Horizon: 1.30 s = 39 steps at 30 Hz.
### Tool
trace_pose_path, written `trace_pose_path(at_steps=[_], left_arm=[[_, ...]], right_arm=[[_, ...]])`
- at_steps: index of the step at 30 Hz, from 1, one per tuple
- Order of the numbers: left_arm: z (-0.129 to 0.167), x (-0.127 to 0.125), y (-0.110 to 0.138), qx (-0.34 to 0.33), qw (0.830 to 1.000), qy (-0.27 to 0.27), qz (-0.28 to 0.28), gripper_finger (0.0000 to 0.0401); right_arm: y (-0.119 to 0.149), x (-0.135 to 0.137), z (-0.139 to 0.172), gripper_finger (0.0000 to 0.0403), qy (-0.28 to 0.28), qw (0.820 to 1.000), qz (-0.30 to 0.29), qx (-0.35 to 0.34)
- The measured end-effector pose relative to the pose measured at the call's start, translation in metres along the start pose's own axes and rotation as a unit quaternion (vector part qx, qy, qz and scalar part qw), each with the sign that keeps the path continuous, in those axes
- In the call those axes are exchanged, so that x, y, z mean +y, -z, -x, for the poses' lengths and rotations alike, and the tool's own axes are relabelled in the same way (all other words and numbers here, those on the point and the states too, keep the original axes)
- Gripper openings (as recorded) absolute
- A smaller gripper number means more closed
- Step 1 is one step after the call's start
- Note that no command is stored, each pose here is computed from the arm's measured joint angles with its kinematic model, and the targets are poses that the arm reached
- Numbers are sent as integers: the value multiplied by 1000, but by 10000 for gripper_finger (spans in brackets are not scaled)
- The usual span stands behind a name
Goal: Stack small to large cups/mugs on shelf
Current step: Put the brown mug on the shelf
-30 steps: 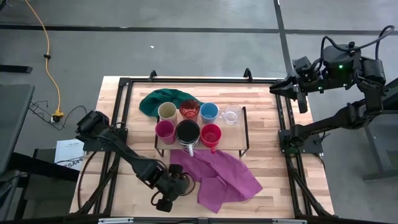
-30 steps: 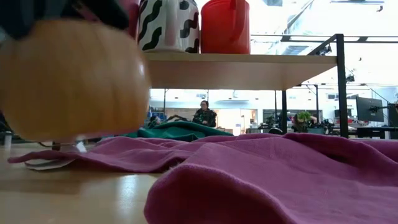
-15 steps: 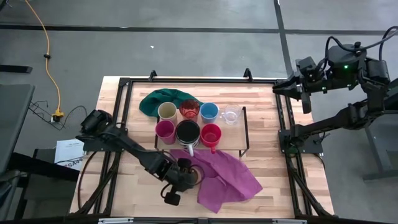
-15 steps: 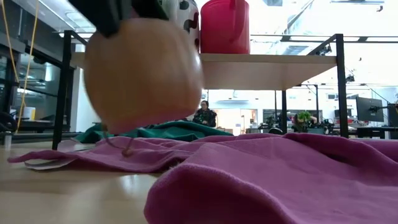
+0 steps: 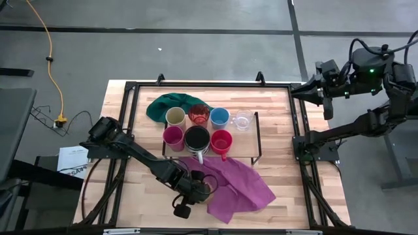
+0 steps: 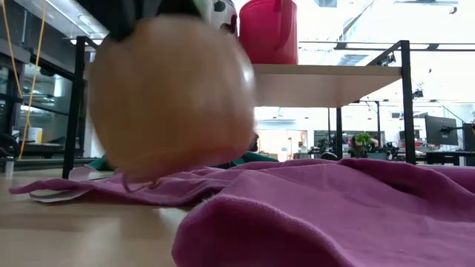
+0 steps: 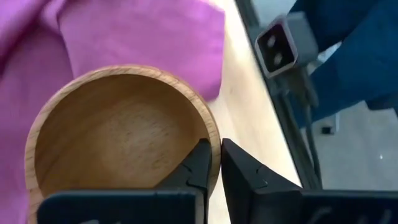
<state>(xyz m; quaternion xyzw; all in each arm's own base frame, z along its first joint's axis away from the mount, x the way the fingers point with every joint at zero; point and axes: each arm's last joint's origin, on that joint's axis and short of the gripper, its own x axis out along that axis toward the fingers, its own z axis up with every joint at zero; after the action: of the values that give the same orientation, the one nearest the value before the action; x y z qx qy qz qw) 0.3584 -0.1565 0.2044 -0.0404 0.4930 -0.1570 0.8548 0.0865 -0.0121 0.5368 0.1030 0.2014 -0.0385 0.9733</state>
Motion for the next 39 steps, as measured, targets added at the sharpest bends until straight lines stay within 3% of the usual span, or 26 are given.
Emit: trace_pose_path(at_steps=[25,35,39], left_arm=[[-3,-1,-3,-14,1000,13,-3,32],[-3,-1,-3,-15,1000,12,-1,102],[-3,-1,-2,-15,1000,6,-1,110]], right_arm=[[0,0,0,53,0,1000,1,4],[1,0,0,53,0,1000,-6,3],[1,0,1,53,0,1000,-6,3]])
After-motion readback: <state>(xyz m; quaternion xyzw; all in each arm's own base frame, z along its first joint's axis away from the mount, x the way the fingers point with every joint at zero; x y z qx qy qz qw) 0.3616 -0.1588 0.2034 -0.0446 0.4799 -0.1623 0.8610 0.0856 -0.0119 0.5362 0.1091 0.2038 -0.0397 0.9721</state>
